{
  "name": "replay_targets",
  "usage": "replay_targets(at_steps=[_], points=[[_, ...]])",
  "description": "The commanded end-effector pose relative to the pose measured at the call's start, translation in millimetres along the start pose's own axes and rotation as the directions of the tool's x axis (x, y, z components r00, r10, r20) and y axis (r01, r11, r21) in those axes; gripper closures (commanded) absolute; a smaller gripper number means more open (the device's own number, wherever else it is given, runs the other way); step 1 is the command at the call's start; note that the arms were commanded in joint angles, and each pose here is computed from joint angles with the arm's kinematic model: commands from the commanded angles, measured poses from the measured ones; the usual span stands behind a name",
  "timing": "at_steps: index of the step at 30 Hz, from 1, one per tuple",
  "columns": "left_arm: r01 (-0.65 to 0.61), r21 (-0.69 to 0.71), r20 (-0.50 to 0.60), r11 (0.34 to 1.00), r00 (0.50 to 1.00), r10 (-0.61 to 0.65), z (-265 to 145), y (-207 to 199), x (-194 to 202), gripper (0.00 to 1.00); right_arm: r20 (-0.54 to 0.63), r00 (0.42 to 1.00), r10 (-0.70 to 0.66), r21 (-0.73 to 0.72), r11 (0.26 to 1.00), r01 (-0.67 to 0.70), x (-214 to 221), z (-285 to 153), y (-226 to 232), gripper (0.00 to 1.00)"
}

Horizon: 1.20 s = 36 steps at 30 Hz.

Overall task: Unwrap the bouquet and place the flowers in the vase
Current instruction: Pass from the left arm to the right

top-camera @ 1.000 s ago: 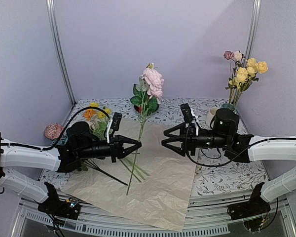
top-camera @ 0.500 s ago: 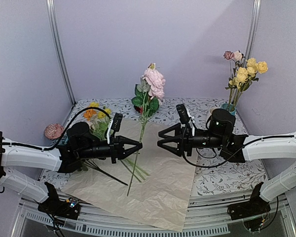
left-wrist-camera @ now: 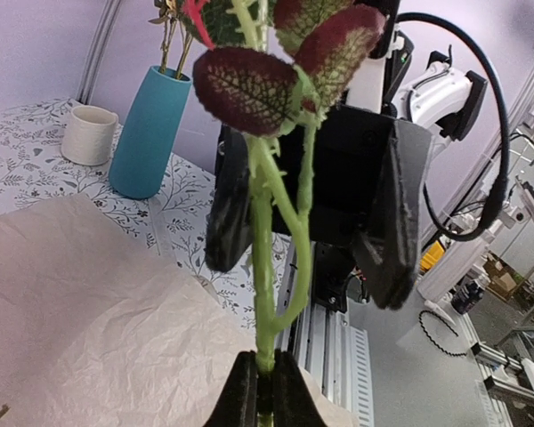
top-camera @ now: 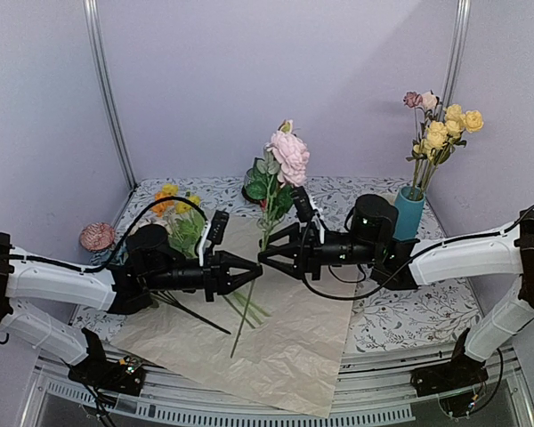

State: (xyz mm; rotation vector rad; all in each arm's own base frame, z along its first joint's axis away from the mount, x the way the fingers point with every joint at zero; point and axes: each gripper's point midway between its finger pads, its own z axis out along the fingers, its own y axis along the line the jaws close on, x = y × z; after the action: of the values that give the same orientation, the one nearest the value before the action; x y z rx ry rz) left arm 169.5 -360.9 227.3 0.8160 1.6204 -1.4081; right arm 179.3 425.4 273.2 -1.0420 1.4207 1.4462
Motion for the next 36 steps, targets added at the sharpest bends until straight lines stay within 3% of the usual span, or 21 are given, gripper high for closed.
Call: replay_targets(at_steps=[1, 10, 26, 32, 36], points=[[-0.069, 0.053, 0.039, 0.996, 0.997, 0.067, 5.8, -17.9, -12.9, 0.94, 0.053, 0.999, 0.007, -0.034, 0.999, -0.005, -12.5, 8.1, 4.4, 0.54], [-0.094, 0.034, 0.095, 0.995, 0.991, 0.09, -1.8, -22.2, -23.9, 0.94, 0.12, 0.993, 0.013, -0.054, 0.998, -0.006, -11.4, -6.6, 14.5, 0.55], [-0.101, 0.044, 0.087, 0.994, 0.992, 0.097, 5.5, -26.2, -25.7, 0.91, 0.094, 0.995, 0.03, -0.098, 0.995, -0.021, -6.4, 7.0, 15.4, 0.69], [-0.102, 0.055, 0.078, 0.993, 0.992, 0.097, 7.7, -27.8, -23.3, 0.88, 0.092, 0.995, 0.031, -0.092, 0.995, -0.022, -5.6, 7.0, 14.8, 0.83], [-0.102, 0.057, 0.075, 0.993, 0.992, 0.098, 6.9, -28.0, -22.2, 0.75, 0.096, 0.995, 0.017, -0.046, 0.999, -0.012, -7.8, 3.3, 10.5, 0.95]])
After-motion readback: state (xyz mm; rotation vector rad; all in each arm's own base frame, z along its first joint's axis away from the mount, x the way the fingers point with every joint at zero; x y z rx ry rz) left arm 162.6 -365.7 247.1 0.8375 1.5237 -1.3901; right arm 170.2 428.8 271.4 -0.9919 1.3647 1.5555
